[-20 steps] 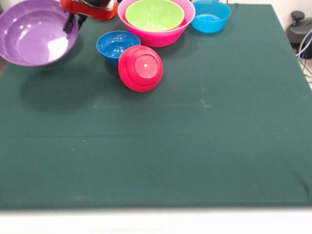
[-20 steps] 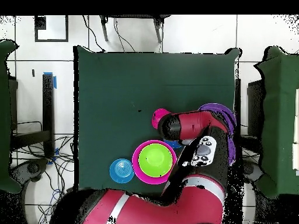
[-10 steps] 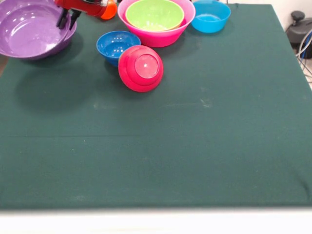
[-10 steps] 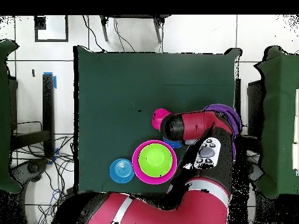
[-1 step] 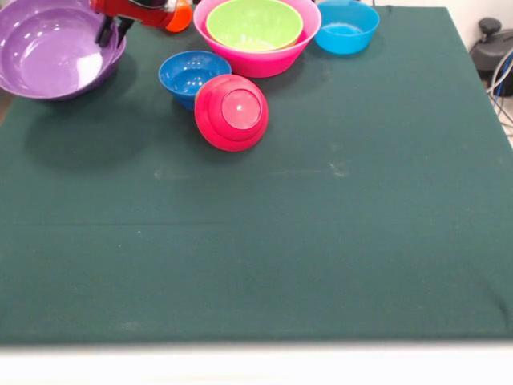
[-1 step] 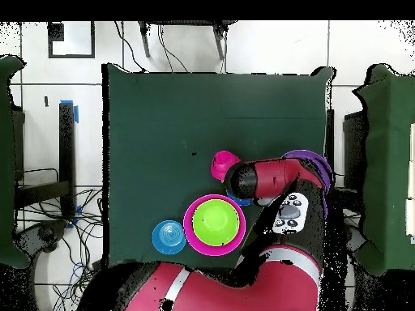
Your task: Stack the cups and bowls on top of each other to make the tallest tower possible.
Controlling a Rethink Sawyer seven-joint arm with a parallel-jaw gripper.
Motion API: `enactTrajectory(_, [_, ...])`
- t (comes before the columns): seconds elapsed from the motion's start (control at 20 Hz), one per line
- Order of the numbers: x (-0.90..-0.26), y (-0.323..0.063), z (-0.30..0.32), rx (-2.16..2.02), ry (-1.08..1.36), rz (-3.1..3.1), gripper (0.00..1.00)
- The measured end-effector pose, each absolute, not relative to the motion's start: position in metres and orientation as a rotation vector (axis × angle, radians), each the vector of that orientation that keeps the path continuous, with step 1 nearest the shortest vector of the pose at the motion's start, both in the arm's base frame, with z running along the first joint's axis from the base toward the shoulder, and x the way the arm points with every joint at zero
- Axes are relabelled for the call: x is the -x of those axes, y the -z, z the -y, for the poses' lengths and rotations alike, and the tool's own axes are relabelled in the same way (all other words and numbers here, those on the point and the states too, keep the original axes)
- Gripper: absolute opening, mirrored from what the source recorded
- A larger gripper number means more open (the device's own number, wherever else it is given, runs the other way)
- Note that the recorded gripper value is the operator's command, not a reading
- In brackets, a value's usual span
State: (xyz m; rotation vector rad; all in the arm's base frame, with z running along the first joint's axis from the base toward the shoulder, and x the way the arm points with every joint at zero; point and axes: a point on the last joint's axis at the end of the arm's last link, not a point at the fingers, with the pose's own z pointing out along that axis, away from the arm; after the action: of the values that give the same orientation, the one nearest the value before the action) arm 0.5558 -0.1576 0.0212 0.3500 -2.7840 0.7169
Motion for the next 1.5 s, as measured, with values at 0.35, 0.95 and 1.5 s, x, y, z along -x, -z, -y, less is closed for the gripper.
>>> enactTrajectory(0.35, [-0.533, -0.015, 0.16, -0.327, -0.679, 2.753, 0.0])
enactTrajectory(0.95, [-0.506, -0.016, 0.159, -0.317, -0.645, 2.719, 1.0])
enactTrajectory(1.5, [-0.504, -0.019, 0.168, -0.29, -0.643, 2.723, 1.0])
